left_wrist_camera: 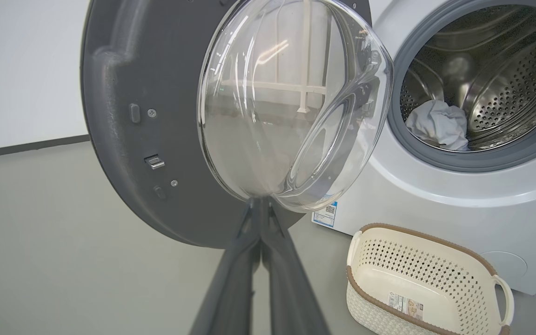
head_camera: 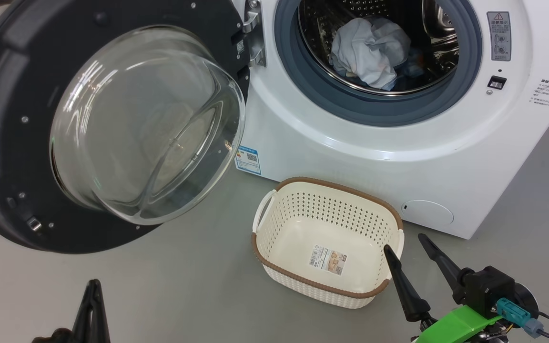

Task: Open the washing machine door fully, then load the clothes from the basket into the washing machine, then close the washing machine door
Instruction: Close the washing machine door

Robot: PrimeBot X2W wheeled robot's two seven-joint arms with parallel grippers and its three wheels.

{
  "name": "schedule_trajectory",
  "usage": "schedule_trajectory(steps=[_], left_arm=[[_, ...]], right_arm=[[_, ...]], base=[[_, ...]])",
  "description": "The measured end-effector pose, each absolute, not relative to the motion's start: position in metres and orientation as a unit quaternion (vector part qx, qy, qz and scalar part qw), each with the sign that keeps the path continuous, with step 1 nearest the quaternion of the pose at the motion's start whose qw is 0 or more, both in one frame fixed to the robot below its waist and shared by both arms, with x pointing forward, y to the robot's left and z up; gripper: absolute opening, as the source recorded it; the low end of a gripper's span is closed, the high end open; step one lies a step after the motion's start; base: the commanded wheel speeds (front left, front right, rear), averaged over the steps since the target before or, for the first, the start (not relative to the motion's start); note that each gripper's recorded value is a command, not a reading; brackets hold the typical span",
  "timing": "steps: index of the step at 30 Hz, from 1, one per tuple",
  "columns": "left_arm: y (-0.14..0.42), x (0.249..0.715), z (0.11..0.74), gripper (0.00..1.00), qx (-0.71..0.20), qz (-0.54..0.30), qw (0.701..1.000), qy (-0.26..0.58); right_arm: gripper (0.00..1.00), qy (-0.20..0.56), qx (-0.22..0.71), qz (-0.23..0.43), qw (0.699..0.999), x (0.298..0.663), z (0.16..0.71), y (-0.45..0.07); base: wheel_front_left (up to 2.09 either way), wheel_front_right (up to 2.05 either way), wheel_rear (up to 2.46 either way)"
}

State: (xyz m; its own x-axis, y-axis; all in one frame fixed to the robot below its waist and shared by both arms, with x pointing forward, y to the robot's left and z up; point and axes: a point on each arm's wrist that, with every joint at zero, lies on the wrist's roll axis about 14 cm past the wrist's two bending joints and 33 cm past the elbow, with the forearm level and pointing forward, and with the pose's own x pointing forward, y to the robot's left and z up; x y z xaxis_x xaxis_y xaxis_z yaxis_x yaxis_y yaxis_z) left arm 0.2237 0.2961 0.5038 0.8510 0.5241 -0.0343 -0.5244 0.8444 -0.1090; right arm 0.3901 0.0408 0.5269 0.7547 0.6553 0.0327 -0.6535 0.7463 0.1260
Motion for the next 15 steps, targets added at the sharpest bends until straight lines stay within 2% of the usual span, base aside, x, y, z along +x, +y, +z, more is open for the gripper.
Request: schedule_trajectory(steps=[9,12,15], left_arm=[[0.29,0.226,0.511,0.0,-0.085,0.261,0.961,-0.017],[0.282,0.233,0.524,0.0,-0.2,0.247,0.946,-0.058],[0.28,0.233,0.539,0.0,-0.309,0.228,0.917,-0.109]], right_arm=[[1.0,0.004,0.063,0.352,0.934,0.389,0.529,0.042],[1.0,0.003,0.063,0.354,0.933,0.388,0.53,0.043],[1.0,0.002,0.063,0.355,0.933,0.388,0.53,0.044]], base=[[0.0,0.0,0.0],[0.0,0.0,0.0],[0.0,0.0,0.0]])
